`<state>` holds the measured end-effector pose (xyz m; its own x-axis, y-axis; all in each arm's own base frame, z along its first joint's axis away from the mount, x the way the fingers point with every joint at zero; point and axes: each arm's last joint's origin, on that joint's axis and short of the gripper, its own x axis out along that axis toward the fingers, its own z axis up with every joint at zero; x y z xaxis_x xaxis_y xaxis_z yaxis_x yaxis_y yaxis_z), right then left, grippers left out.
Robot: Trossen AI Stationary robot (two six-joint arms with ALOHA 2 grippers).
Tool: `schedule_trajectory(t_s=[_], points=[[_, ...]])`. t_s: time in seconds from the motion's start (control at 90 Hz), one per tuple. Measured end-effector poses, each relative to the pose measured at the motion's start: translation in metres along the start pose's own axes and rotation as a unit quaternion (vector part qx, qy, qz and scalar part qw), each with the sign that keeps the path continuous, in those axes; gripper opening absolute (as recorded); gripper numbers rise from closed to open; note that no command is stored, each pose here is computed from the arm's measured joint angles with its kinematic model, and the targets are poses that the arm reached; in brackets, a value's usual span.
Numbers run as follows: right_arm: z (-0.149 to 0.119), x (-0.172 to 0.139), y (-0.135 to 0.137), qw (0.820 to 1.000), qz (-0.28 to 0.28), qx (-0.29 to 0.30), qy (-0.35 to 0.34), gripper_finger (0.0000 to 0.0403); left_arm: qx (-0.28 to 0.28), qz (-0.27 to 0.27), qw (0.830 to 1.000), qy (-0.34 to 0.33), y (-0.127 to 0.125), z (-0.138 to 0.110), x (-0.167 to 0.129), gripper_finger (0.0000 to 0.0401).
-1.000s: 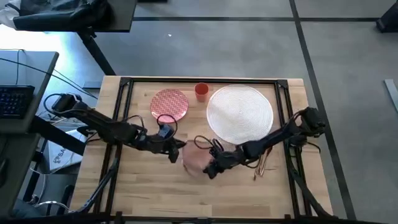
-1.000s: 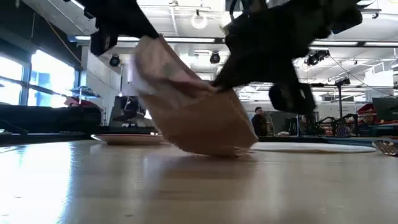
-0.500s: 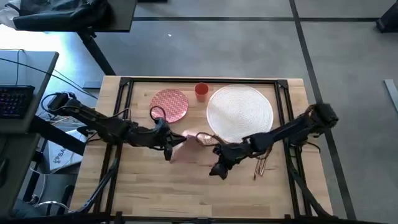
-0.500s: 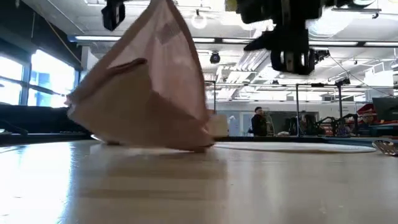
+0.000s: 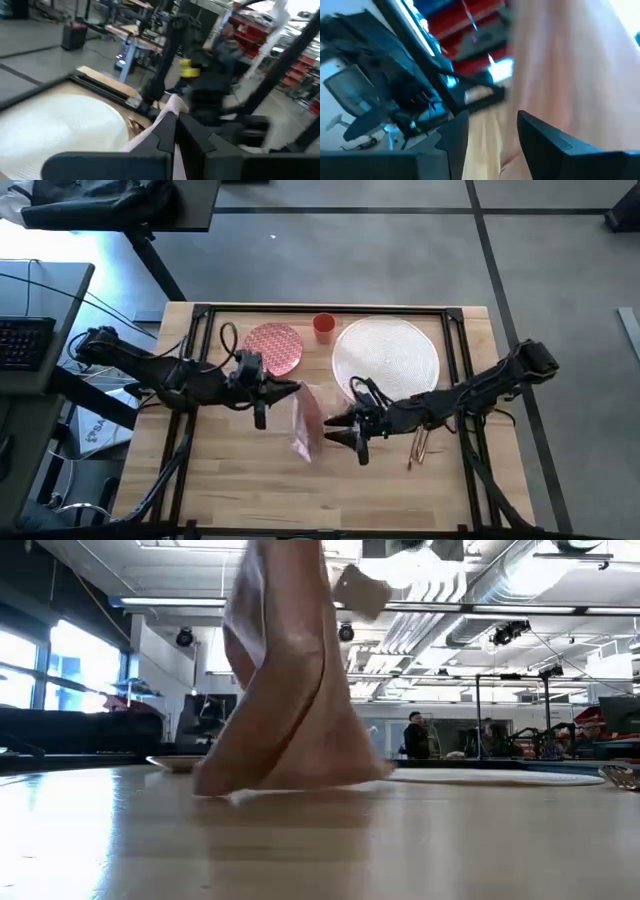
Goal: Set table place
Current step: Fold the pink napkin
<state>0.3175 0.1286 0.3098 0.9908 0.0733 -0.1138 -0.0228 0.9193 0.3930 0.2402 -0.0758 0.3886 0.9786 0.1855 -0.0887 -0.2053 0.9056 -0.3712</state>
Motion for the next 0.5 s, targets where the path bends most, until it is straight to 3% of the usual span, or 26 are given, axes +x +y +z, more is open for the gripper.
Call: schedule_trajectory(t_s=[0.111, 0.244, 0.344, 0.5], points=[[0.021, 0.001, 0.009, 0.995, -0.06, -0.069, 0.041, 0.0114, 0.008, 0.0, 1.0, -0.005, -0.001, 0.007, -0.002, 0.0], [0.042, 0.005, 0.013, 0.982, -0.131, -0.103, 0.083, 0.0102, 0.009, -0.002, 1.0, -0.011, -0.002, 0.012, -0.002, 0.0], [0.045, 0.018, 0.015, 0.985, -0.113, -0.088, 0.102, 0.0105, 0.01, -0.001, 1.0, -0.011, -0.002, 0.012, -0.002, 0.0], [0.033, 0.04, 0.01, 0.978, -0.095, -0.123, 0.14, 0.0121, 0.015, 0.003, 1.0, -0.001, -0.001, 0.01, -0.002, 0.0]])
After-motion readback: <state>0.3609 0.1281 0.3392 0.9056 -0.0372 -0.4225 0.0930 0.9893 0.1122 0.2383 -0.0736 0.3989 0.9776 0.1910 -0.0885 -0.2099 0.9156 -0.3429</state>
